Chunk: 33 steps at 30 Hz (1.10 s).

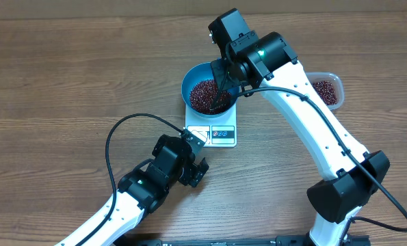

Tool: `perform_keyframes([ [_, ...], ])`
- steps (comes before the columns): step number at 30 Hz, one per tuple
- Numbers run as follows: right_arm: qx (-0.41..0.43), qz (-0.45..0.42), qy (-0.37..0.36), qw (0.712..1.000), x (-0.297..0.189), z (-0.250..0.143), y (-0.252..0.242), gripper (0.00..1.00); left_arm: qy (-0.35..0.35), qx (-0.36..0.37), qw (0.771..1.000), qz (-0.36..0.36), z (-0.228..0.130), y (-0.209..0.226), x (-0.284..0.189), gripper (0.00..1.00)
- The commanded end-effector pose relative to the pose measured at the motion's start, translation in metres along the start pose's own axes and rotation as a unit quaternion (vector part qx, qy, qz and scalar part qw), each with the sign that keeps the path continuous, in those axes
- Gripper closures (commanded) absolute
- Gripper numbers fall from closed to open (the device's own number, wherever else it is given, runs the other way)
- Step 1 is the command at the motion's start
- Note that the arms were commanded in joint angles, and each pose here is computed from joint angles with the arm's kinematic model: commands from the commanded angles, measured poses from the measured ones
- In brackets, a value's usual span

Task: Scoop item into bowl and weigh 150g on scale
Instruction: 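Keep the blue scoop tipped over the blue bowl, right gripper, then lift the scoop and carry it right over the clear tub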

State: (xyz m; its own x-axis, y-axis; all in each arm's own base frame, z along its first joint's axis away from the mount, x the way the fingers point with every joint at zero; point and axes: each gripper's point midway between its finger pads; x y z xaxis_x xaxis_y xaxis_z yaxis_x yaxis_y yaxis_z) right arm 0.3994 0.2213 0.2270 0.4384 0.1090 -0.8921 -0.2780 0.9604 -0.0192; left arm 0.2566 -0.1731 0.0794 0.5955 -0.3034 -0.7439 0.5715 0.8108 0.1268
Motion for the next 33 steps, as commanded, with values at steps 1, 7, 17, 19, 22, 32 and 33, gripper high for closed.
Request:
perform_keyframes([
  [1,0.007,0.013,-0.04,0.999,-0.027,0.014,0.001,0.96,-0.011,-0.006,1.0,0.008,0.01,0.004,-0.002,0.0],
  [7,0.007,0.015,-0.039,0.999,-0.027,0.014,0.002,0.96,-0.011,-0.006,1.0,0.007,0.01,0.004,-0.002,0.01],
  [17,0.04,0.147,-0.006,0.988,-0.032,0.009,0.027,0.96,-0.011,-0.006,1.0,0.007,0.01,0.004,-0.002,0.0],
  [19,0.047,0.163,-0.003,0.986,-0.033,0.01,0.026,0.96,-0.011,-0.006,1.0,0.008,0.01,0.004,-0.002,0.0],
  [22,0.071,0.186,0.0,0.98,-0.034,0.014,0.02,0.96,-0.011,-0.006,1.0,0.007,0.01,0.004,-0.002,0.0],
  [32,0.095,0.216,-0.008,0.972,-0.037,0.023,0.007,0.96,-0.011,-0.006,1.0,0.007,0.01,0.004,-0.002,0.0],
  [33,0.101,0.222,-0.01,0.97,-0.037,0.025,0.006,0.96,-0.011,-0.006,1.0,0.007,0.01,0.004,-0.002,0.0],
])
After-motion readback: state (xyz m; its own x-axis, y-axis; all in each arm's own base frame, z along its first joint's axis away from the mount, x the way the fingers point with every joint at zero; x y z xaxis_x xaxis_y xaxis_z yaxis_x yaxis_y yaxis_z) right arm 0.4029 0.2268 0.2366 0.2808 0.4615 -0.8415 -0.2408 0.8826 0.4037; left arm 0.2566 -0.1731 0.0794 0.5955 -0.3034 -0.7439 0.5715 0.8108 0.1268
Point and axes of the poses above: each gripper's point midway between its finger pads, its own x axis out along the fingers, its own y axis along the line the jaws close on, z = x × y, and after that the axes turned 1 degree about x, right-handed
